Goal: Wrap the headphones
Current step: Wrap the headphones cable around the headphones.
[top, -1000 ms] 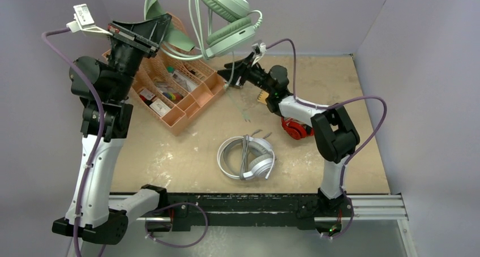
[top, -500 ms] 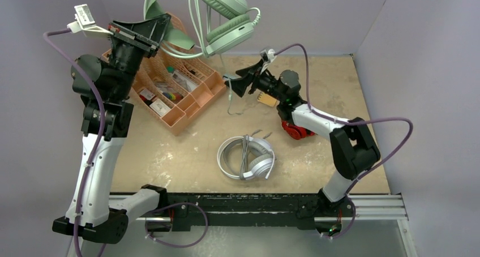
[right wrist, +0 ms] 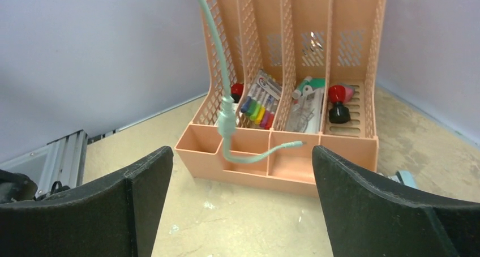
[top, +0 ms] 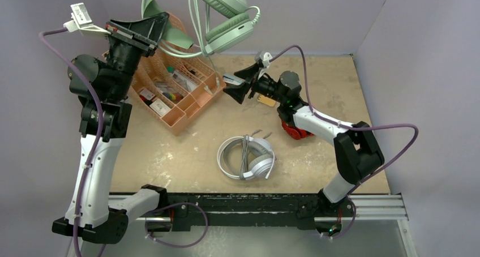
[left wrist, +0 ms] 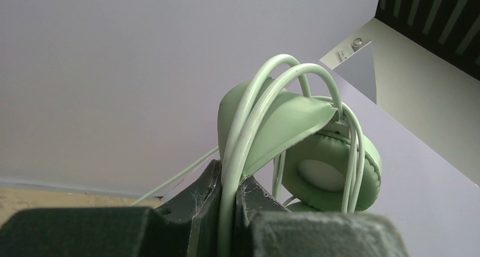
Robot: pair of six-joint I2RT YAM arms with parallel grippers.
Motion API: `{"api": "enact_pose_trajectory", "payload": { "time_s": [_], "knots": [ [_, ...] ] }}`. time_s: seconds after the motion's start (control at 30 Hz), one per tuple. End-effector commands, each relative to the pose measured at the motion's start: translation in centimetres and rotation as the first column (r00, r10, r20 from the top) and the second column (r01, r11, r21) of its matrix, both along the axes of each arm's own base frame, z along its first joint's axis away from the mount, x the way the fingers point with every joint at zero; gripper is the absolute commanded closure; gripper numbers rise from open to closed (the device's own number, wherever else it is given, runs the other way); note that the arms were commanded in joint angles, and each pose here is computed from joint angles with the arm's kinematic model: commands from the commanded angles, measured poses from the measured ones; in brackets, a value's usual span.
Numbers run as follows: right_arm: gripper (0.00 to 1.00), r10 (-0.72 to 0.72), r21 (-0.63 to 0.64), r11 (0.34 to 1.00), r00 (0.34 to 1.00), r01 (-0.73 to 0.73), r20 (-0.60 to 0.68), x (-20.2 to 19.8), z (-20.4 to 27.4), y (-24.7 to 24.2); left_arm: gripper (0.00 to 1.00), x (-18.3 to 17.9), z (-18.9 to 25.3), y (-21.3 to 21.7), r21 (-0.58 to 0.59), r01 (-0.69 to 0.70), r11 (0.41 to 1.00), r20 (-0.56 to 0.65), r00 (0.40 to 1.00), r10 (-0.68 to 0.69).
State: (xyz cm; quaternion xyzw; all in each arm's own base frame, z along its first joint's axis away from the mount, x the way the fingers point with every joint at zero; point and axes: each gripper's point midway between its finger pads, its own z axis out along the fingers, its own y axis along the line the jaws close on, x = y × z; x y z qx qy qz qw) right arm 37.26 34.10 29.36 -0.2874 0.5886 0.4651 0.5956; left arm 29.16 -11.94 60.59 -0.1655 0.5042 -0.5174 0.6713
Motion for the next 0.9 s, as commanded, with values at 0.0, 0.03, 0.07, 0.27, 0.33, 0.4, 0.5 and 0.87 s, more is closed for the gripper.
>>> {"api": "enact_pose_trajectory", "payload": {
  "time_s": [0.0, 0.03, 0.07, 0.27, 0.33, 0.4, 0.5, 0.87],
  "knots": [
    [0.04, 0.005, 0.043, 0.999, 0.994, -0.009, 0.105, -0.9, 2.0, 1.7, 1.00, -3.5, 5.5, 1.2, -0.068, -0.014, 0.998, 0.170, 0.985, 0.026],
    [0.04, 0.004, 0.051, 0.999, 0.995, -0.009, 0.101, -0.9, 1.8, 2.3, 1.00, -3.4, 5.4, 1.2, -0.067, -0.014, 0.998, 0.169, 0.985, 0.025],
    [0.02, -0.020, 0.058, 0.998, 0.996, 0.014, 0.092, -0.5, 1.8, 2.7, 1.00, -3.4, 5.4, 1.2, -0.069, -0.014, 0.998, 0.169, 0.985, 0.025],
    [0.06, -0.155, 0.089, 0.984, 0.988, 0.154, -0.001, 2.2, -0.4, 3.5, 1.00, -3.7, 5.7, 1.3, -0.074, -0.012, 0.997, 0.176, 0.984, 0.024],
    [0.23, -0.127, 0.104, 0.986, 0.992, 0.127, -0.009, 2.1, -0.8, 4.1, 1.00, -3.8, 5.8, 1.4, -0.076, -0.014, 0.997, 0.178, 0.984, 0.028],
    [0.44, -0.079, 0.111, 0.991, 0.997, 0.080, -0.016, 1.4, -1.2, 4.8, 1.00, -3.7, 5.9, 1.5, -0.076, -0.026, 0.997, 0.175, 0.984, 0.039],
    [0.53, -0.052, 0.127, 0.990, 0.998, 0.054, -0.023, -0.2, -1.9, 5.5, 1.00, -3.3, 5.7, 1.8, -0.072, -0.054, 0.996, 0.164, 0.984, 0.065],
    [1.00, 0.022, 0.097, 0.995, 0.987, -0.007, -0.157, -3.8, -4.8, 6.9, 1.00, -1.0, 4.6, 3.1, -0.062, -0.161, 0.985, 0.128, 0.977, 0.168]
  ]
}}
